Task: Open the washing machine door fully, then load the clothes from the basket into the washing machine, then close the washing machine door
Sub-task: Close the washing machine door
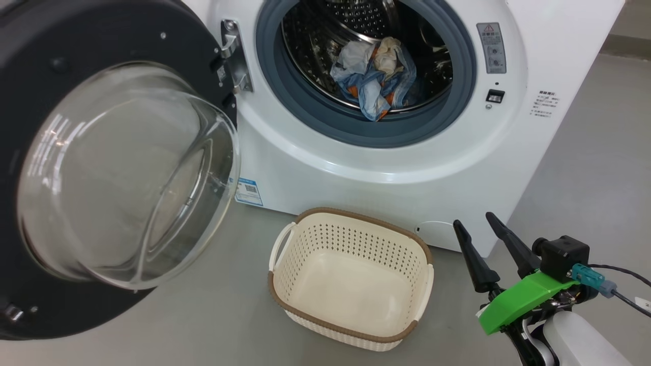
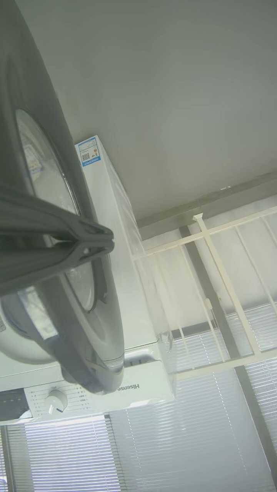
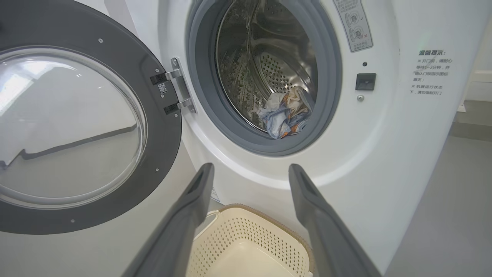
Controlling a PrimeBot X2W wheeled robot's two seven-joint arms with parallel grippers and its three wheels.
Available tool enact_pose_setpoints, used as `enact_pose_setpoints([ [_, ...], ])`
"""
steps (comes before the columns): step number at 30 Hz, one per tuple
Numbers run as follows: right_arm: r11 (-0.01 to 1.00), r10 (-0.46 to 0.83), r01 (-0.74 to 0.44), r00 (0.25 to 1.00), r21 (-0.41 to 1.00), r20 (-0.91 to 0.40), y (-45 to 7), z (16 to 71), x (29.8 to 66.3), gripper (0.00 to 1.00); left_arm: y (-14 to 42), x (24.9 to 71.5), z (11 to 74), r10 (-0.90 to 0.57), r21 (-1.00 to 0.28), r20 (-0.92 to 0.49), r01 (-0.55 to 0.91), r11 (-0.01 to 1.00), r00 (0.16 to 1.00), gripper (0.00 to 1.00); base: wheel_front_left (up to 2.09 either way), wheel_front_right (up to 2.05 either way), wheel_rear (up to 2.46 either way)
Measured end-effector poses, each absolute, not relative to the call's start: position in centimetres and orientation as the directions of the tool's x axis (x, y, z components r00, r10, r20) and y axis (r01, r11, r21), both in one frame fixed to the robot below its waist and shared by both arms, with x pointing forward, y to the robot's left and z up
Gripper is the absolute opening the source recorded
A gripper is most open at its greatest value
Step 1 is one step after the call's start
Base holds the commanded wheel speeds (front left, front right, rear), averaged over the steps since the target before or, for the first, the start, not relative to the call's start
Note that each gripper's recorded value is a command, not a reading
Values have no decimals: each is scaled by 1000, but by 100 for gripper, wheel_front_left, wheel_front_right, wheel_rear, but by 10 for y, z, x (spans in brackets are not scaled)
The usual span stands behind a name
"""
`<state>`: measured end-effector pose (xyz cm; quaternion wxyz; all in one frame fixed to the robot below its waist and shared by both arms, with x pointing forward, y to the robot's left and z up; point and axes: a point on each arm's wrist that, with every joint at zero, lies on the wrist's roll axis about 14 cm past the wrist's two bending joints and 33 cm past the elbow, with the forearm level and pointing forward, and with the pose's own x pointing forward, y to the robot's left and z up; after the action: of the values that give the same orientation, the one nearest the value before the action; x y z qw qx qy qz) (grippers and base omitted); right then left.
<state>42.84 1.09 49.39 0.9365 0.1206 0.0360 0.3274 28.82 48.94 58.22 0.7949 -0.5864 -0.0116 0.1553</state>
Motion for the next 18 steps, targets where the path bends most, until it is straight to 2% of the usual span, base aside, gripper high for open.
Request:
enact_pose_setpoints([
  [8,750,625,-610,780,255,28,17,501,422,100,447,285,593,16,-923,-181,-176,342,983,0,0,0,0],
  [18,751,612,-602,789,272,56,19,512,417,100,355,287,600,-290,-933,-188,-79,350,938,0,0,0,0],
])
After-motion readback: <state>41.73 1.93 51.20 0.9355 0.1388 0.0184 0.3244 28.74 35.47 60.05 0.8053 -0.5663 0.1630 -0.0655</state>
